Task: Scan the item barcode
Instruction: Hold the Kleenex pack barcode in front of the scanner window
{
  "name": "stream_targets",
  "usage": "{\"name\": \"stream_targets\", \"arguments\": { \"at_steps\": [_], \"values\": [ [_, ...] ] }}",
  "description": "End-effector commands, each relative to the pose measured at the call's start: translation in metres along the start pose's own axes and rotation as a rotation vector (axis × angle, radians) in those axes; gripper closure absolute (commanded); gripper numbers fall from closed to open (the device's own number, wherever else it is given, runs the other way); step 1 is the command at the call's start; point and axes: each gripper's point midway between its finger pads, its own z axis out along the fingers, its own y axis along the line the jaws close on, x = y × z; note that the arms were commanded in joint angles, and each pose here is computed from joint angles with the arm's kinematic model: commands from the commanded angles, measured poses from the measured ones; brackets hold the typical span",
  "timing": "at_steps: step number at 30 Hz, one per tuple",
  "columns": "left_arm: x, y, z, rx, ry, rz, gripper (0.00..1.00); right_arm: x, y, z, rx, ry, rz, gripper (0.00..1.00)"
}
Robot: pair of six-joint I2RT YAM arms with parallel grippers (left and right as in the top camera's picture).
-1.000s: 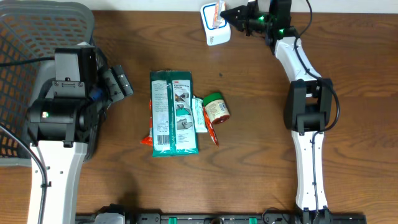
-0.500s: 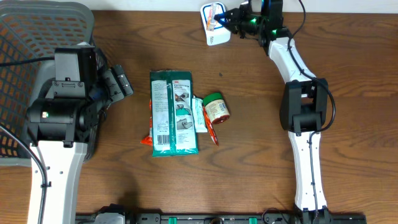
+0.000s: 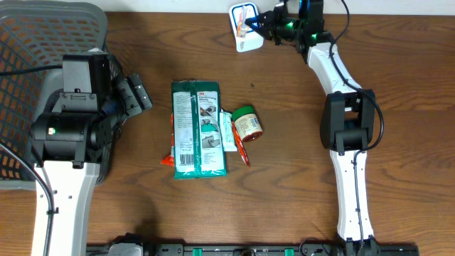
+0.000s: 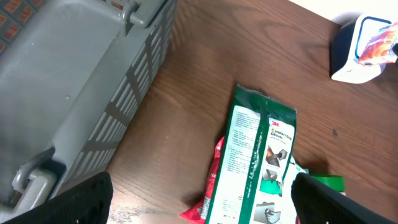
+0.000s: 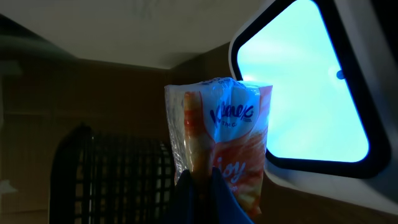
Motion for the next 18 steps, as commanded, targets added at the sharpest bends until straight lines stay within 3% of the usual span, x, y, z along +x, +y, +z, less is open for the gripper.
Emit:
{"name": "stream_targets", "arguments": {
  "at_steps": [1, 10, 14, 18],
  "values": [
    [-0.003, 0.002, -0.002, -0.008, -0.009, 0.010, 0.09, 0.001, 0.021, -0.008, -0.055, 0.040, -0.023, 0.99],
    [-0.003, 0.002, -0.002, -0.008, -0.009, 0.010, 0.09, 0.007, 0.135, -0.055, -0.126, 0.068, -0.201, 0.99],
    [-0.003, 0.002, -0.002, -0.008, -0.009, 0.010, 0.09, 0.018, 0.166, -0.086, 0.021, 0.022, -0.253, 0.99],
    [-0.003, 0.002, -0.002, -0.008, -0.009, 0.010, 0.08, 0.034, 0.169, -0.125, 0.281, -0.023, -0.350, 0.99]
  ]
}}
